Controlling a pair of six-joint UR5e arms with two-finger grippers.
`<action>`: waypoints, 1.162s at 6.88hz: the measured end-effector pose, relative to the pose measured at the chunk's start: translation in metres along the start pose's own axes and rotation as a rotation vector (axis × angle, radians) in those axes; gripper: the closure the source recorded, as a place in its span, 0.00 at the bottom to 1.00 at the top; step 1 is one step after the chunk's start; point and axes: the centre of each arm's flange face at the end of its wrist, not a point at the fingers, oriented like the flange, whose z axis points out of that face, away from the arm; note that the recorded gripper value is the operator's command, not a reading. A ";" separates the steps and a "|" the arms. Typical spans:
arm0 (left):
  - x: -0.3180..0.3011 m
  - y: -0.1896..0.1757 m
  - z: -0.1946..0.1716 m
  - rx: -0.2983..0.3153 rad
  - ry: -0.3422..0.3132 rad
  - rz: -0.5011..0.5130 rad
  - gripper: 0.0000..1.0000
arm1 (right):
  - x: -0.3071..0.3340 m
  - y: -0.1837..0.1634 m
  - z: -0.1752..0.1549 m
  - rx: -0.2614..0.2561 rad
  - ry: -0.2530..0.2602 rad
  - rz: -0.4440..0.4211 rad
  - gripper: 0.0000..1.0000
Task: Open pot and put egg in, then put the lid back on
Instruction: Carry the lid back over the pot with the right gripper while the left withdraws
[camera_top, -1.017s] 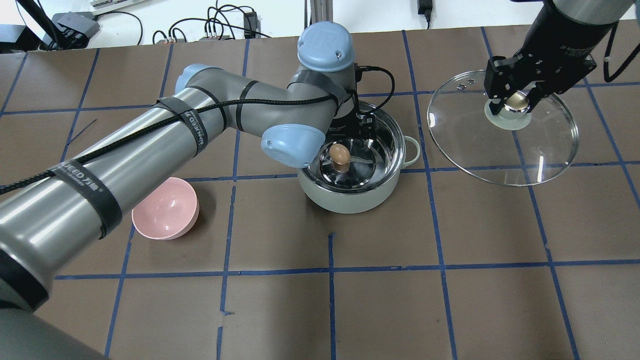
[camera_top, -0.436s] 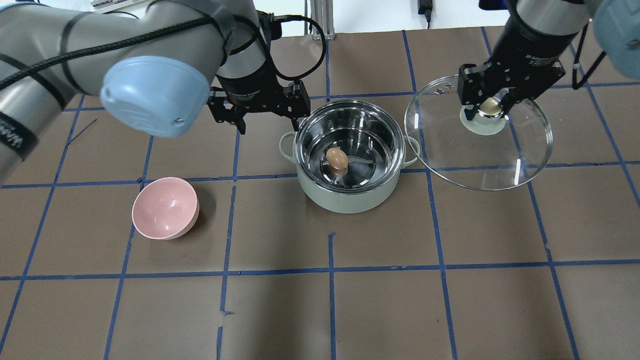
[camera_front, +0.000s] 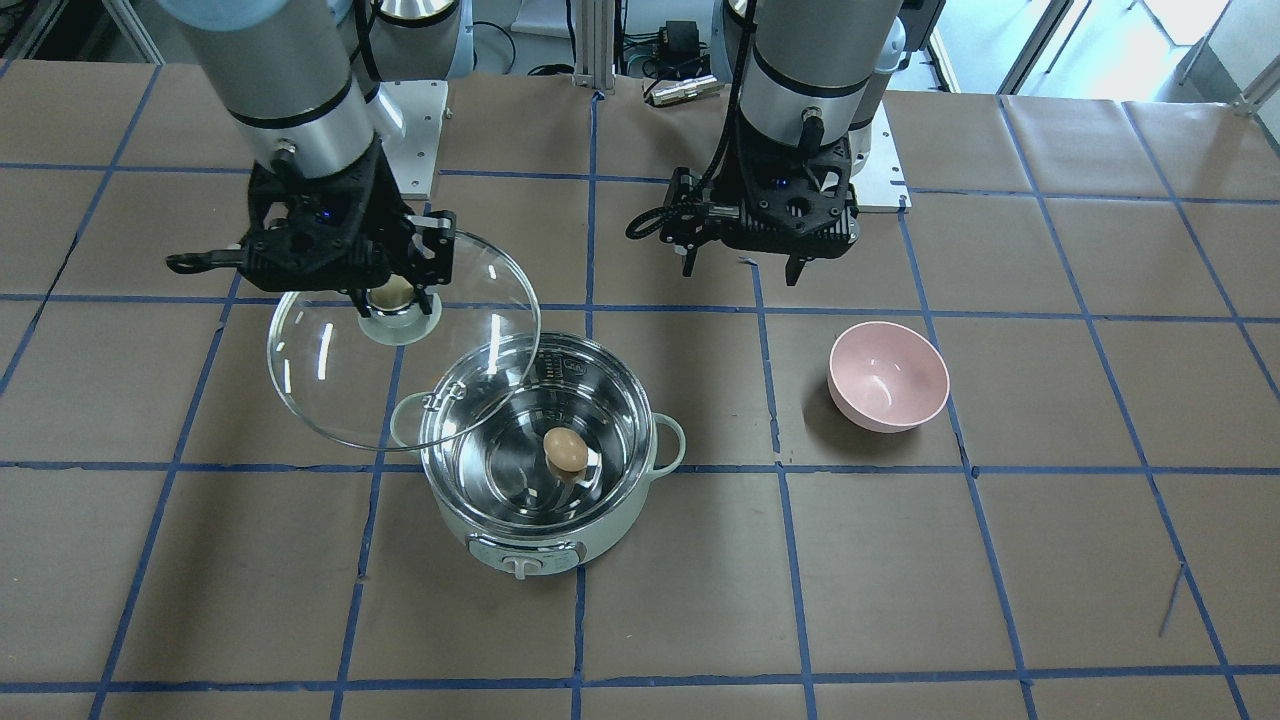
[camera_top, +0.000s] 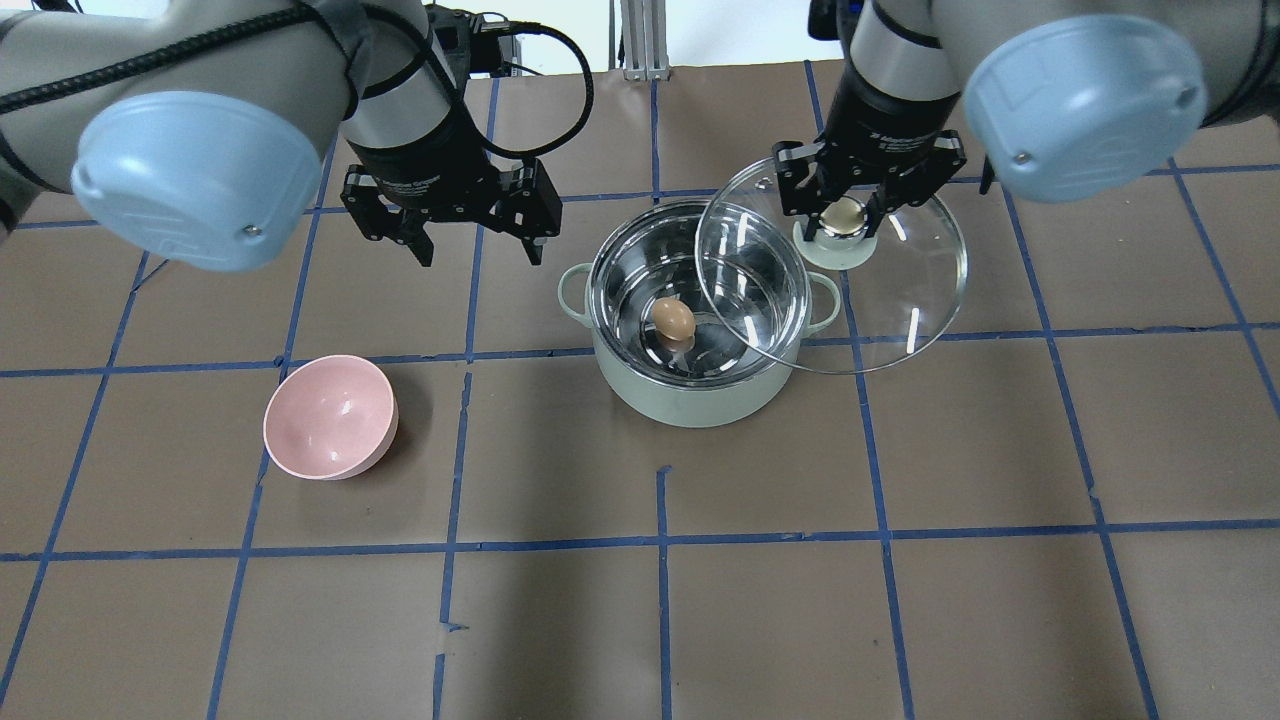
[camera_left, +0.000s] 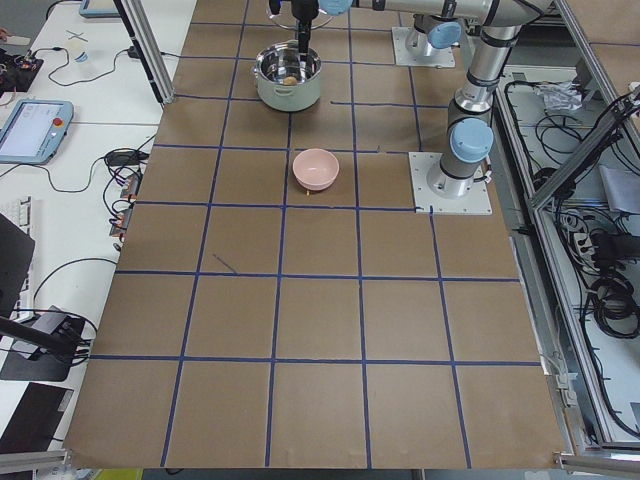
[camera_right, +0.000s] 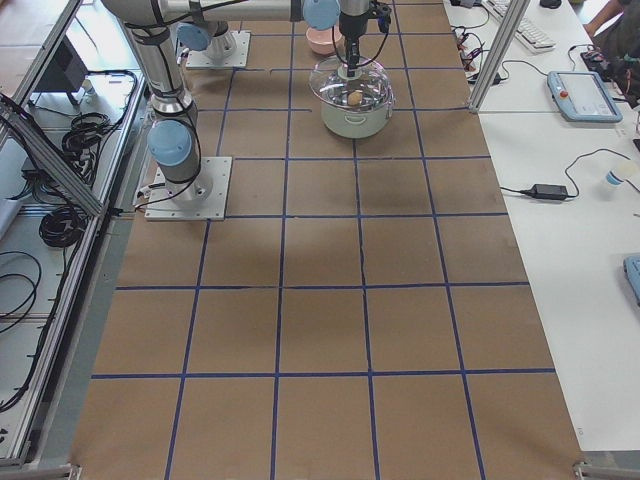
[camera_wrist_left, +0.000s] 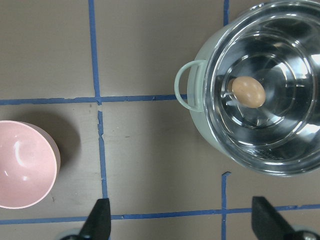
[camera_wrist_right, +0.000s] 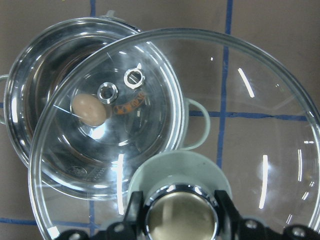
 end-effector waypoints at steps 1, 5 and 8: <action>-0.019 0.003 -0.007 0.007 -0.002 0.033 0.00 | -0.023 -0.005 0.012 0.003 -0.015 0.007 0.68; -0.057 0.017 -0.023 0.032 -0.010 0.044 0.00 | -0.093 -0.027 0.062 0.014 -0.046 0.037 0.67; -0.058 0.020 -0.025 0.030 -0.013 0.041 0.00 | -0.095 -0.029 0.073 0.013 -0.014 0.015 0.66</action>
